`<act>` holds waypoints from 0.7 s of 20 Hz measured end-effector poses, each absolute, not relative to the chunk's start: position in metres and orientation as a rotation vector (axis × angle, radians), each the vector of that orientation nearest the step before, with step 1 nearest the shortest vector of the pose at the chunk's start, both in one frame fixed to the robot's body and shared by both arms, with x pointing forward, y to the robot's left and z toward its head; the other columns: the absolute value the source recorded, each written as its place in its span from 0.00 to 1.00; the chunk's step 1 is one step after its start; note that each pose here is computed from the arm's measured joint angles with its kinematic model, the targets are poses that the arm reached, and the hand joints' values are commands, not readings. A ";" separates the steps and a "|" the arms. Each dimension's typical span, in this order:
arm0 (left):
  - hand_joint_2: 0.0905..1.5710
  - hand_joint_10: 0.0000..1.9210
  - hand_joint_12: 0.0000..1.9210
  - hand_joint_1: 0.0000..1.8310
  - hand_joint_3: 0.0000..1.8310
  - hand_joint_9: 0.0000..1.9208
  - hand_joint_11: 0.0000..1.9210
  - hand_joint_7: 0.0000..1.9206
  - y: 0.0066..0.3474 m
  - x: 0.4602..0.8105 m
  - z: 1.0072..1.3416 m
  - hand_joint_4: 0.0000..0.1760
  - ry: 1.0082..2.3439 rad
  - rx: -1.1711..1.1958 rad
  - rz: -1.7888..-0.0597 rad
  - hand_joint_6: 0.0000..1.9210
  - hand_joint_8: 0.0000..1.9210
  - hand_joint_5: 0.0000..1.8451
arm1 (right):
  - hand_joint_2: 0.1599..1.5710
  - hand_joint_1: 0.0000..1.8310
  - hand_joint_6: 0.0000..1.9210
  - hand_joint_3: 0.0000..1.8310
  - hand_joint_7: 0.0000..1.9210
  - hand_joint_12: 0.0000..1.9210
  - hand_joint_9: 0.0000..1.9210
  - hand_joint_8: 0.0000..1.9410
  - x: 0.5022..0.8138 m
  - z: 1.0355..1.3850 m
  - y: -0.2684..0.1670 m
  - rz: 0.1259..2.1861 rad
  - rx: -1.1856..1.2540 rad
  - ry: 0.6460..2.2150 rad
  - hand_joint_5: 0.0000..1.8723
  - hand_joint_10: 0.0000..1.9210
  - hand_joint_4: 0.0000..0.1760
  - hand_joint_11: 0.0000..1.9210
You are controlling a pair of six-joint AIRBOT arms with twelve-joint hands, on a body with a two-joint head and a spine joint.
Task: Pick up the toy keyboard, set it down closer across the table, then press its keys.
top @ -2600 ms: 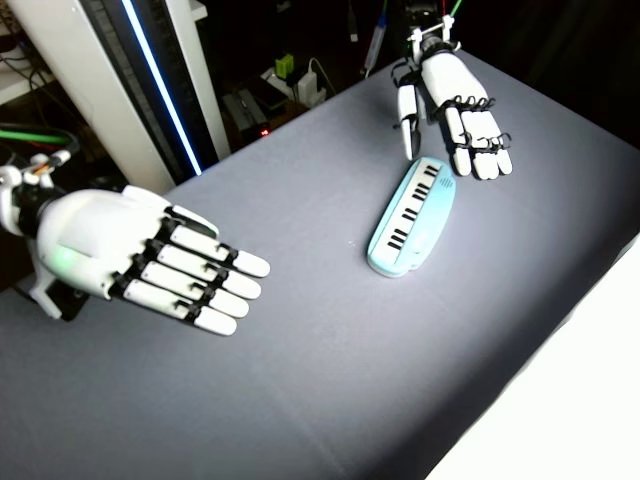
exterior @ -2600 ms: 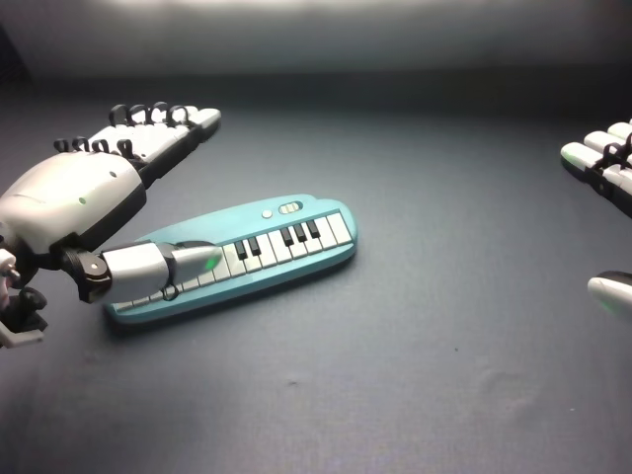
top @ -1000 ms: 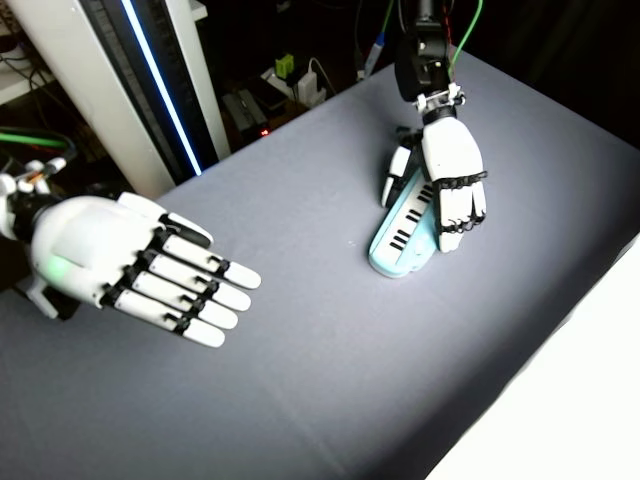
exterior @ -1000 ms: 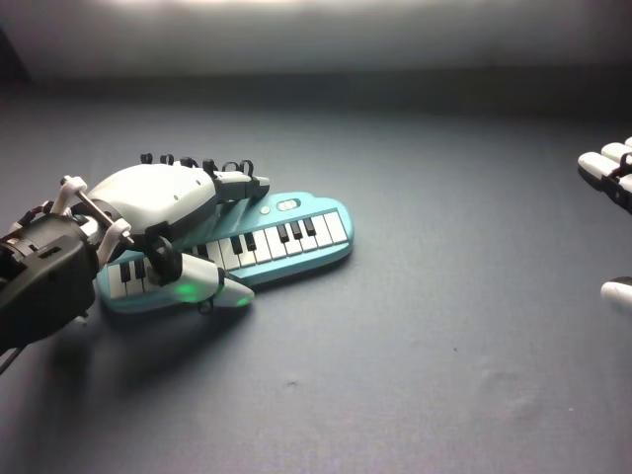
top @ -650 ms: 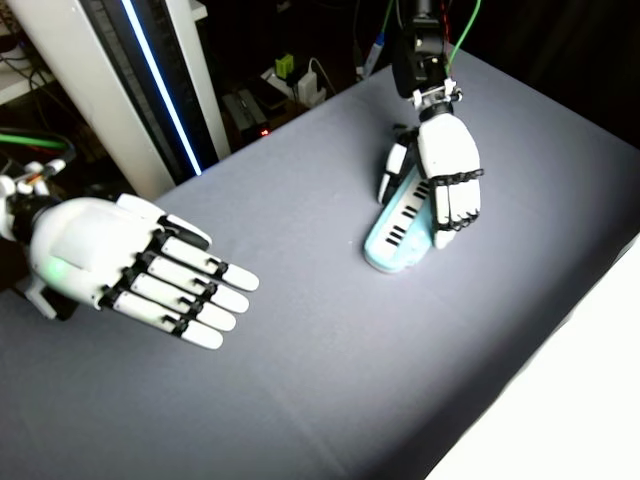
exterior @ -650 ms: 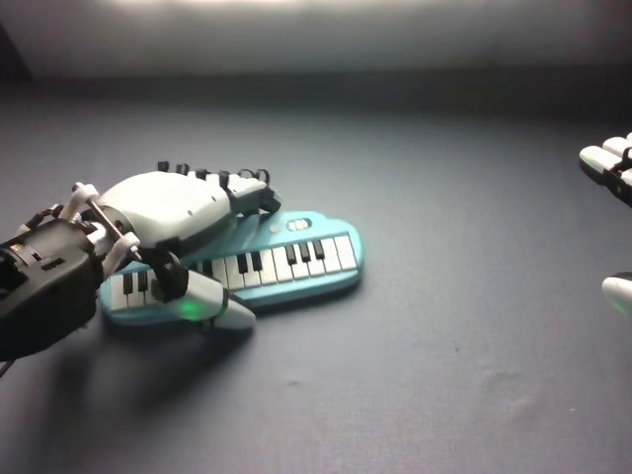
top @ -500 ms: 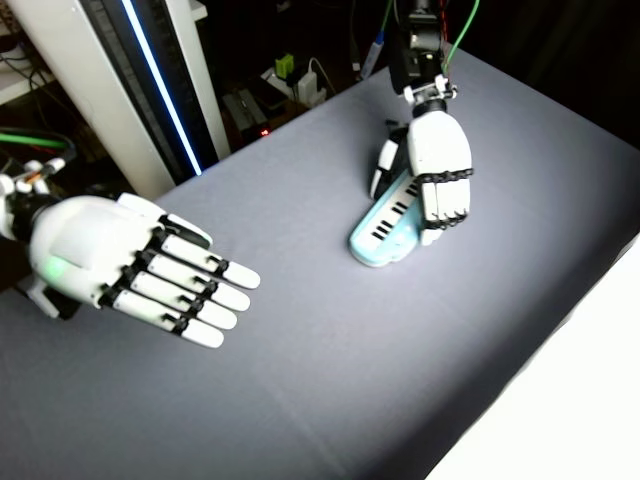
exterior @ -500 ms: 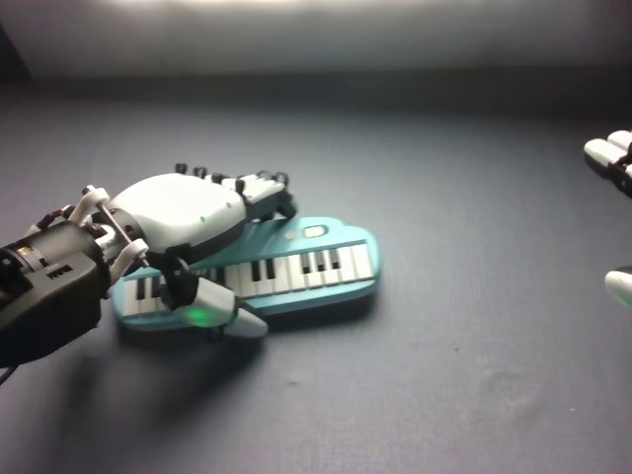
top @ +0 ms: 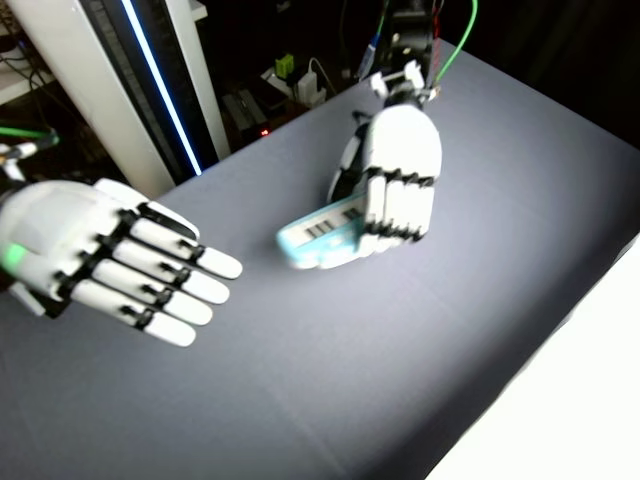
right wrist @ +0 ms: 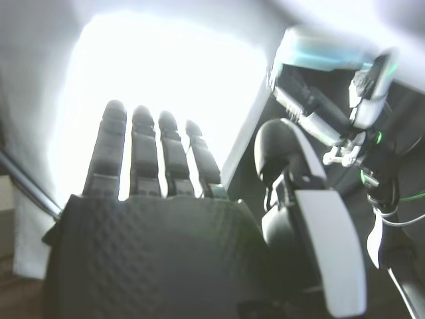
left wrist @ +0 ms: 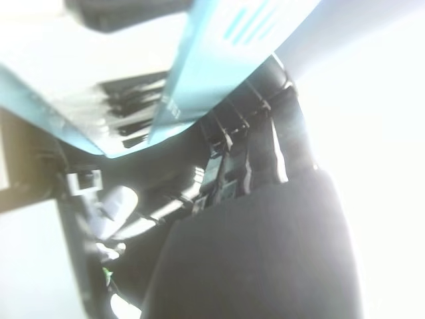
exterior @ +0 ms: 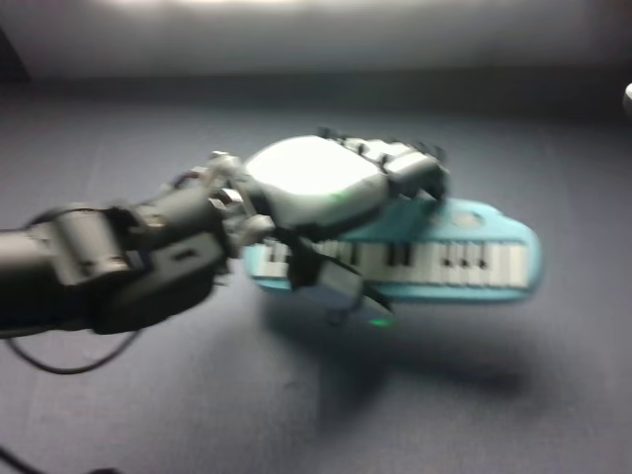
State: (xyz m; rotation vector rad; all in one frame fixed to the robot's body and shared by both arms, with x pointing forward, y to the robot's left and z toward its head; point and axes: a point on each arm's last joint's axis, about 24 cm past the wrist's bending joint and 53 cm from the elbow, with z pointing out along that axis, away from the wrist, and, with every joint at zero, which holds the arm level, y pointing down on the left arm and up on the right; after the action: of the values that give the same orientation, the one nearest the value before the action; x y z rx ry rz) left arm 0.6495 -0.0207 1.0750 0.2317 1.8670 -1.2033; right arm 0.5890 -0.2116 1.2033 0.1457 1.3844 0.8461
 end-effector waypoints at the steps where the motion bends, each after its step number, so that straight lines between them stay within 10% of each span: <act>1: 0.69 0.64 0.76 0.69 0.00 0.18 0.26 0.16 -0.032 0.648 1.070 0.00 1.881 0.236 -1.211 0.44 0.40 0.15 | 0.97 0.00 0.00 0.00 0.00 0.00 0.00 0.00 0.587 1.206 -0.210 0.855 0.136 1.373 0.00 0.00 0.15 0.00; 4: 0.68 0.60 0.73 0.65 0.00 0.16 0.18 0.15 -0.053 0.651 1.057 0.00 1.918 0.223 -1.219 0.39 0.42 0.18 | 0.98 0.02 0.00 0.00 0.00 0.00 0.00 0.00 0.586 1.208 -0.208 0.860 0.129 1.368 0.00 0.00 0.24 0.00; 6: 0.69 0.27 0.64 0.57 0.00 0.10 0.01 0.15 -0.061 0.651 1.043 0.00 1.962 0.211 -1.209 0.15 0.10 0.13 | 0.98 0.02 0.00 0.00 0.00 0.00 0.00 0.00 0.586 1.208 -0.208 0.867 0.131 1.366 0.00 0.00 0.28 0.00; 9: 0.63 0.01 0.14 0.44 0.00 0.00 0.00 0.00 -0.064 0.648 1.042 0.68 1.969 0.214 -1.213 0.00 0.00 0.00 | 0.97 0.02 0.00 0.00 0.00 0.00 0.00 0.00 0.586 1.208 -0.208 0.870 0.131 1.365 0.00 0.00 0.33 0.00; 14: 0.70 0.00 0.00 0.23 0.01 0.00 0.00 0.00 -0.045 0.644 1.070 0.64 1.897 0.211 -1.253 0.00 0.00 0.00 | 0.97 0.01 0.00 0.00 0.00 0.00 0.00 0.00 0.583 1.204 -0.203 0.896 0.116 1.387 0.00 0.00 0.44 0.00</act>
State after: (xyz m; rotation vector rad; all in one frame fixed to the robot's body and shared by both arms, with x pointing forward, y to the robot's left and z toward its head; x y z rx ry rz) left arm 0.6444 -0.0450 1.0698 0.2113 1.8967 -1.2535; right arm 0.5829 -0.2031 1.2037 0.1165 1.3868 0.8957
